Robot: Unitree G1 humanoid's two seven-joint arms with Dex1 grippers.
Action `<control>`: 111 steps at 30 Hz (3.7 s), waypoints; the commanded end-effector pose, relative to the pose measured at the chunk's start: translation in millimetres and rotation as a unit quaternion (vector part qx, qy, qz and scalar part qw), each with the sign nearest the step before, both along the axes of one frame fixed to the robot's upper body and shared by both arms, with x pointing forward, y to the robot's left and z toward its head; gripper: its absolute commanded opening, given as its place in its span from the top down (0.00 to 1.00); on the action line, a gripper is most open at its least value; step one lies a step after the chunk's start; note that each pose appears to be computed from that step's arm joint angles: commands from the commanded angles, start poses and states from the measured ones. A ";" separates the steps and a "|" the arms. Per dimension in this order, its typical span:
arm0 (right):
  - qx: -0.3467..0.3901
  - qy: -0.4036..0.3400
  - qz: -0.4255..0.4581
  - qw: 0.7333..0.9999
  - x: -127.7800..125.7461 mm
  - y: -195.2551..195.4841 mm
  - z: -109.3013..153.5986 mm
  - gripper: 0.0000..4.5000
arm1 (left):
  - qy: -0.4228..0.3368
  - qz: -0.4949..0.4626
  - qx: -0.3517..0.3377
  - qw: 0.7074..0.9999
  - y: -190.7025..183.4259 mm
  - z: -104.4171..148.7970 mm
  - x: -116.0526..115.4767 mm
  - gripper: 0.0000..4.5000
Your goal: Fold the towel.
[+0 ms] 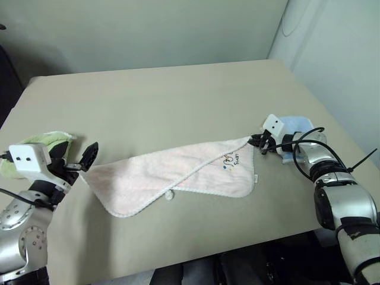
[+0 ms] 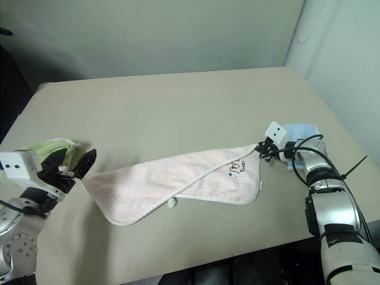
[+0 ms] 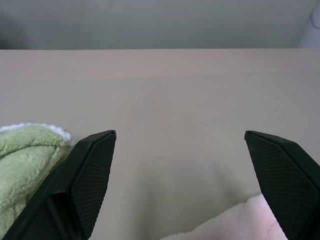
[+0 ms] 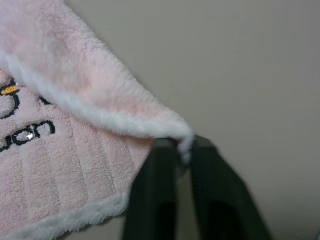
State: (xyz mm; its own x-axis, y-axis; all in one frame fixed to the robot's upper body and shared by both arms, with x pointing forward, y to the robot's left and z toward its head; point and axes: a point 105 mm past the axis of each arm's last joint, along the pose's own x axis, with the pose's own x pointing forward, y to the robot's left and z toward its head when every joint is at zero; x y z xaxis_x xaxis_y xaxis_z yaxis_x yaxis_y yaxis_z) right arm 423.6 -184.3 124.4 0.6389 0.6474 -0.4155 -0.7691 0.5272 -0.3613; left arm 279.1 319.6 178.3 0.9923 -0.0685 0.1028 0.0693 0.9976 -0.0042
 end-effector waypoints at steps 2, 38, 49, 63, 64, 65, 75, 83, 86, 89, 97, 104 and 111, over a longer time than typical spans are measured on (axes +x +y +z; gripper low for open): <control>0.015 -0.022 0.004 1.000 2.6 1.6 13.5 0.99 | 0.010 -0.035 0.061 0.997 -5.8 8.5 -6.9 0.00; 0.054 -0.042 -0.003 0.998 -3.6 5.5 0.8 1.00 | 0.292 -0.539 0.424 0.667 -70.0 -64.8 -54.7 0.42; 0.055 -0.039 0.006 0.998 -4.2 11.3 -1.2 1.00 | 0.269 -0.516 0.426 0.693 -65.8 -61.7 -47.0 0.99; 0.093 -0.079 0.007 0.992 1.4 1.1 44.7 1.00 | 0.067 -0.356 0.143 0.921 -51.9 60.3 -6.6 0.99; 0.093 -0.082 0.007 0.992 1.7 0.3 47.5 1.00 | 0.056 -0.346 0.131 0.927 -49.8 65.0 -5.2 0.99; 0.095 -0.085 0.008 0.992 1.9 -0.1 50.5 1.00 | 0.047 -0.338 0.122 0.932 -47.8 68.1 -4.2 0.99; 0.102 -0.187 -0.026 0.977 18.3 -3.7 133.7 1.00 | -0.082 -0.167 0.054 0.981 0.4 121.3 44.1 0.99; 0.088 -0.310 -0.075 0.944 22.1 -5.5 221.9 1.00 | -0.200 -0.062 0.058 0.976 11.6 196.3 88.6 0.99; 0.093 -0.320 -0.065 0.941 16.3 -10.4 232.8 1.00 | -0.209 -0.084 0.060 0.973 8.4 199.8 85.0 0.99; 0.110 -0.305 -0.027 0.946 2.4 -23.1 234.5 1.00 | -0.188 -0.169 0.073 0.965 -4.8 180.7 57.8 0.99; 0.089 -0.079 0.147 0.982 -62.1 -19.4 125.8 1.00 | -0.034 -0.259 0.039 0.964 -11.6 85.9 -31.0 0.99; 0.064 0.066 0.186 0.978 -110.4 -13.9 72.7 1.00 | 0.041 -0.263 0.004 0.964 -9.2 54.3 -65.0 0.99; 0.061 0.051 0.141 0.987 -82.0 -6.7 59.7 1.00 | 0.068 -0.228 -0.020 0.971 -0.6 33.7 -51.9 0.99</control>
State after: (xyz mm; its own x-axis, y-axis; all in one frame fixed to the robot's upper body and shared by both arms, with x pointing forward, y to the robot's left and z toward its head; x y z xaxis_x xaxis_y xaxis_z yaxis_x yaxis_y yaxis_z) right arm 333.3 -194.6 173.6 0.3535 0.8504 -0.3896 -0.9353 0.3154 -0.1602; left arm 221.1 315.7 209.6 0.8476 -0.5299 -0.0291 0.5253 0.8456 -0.0949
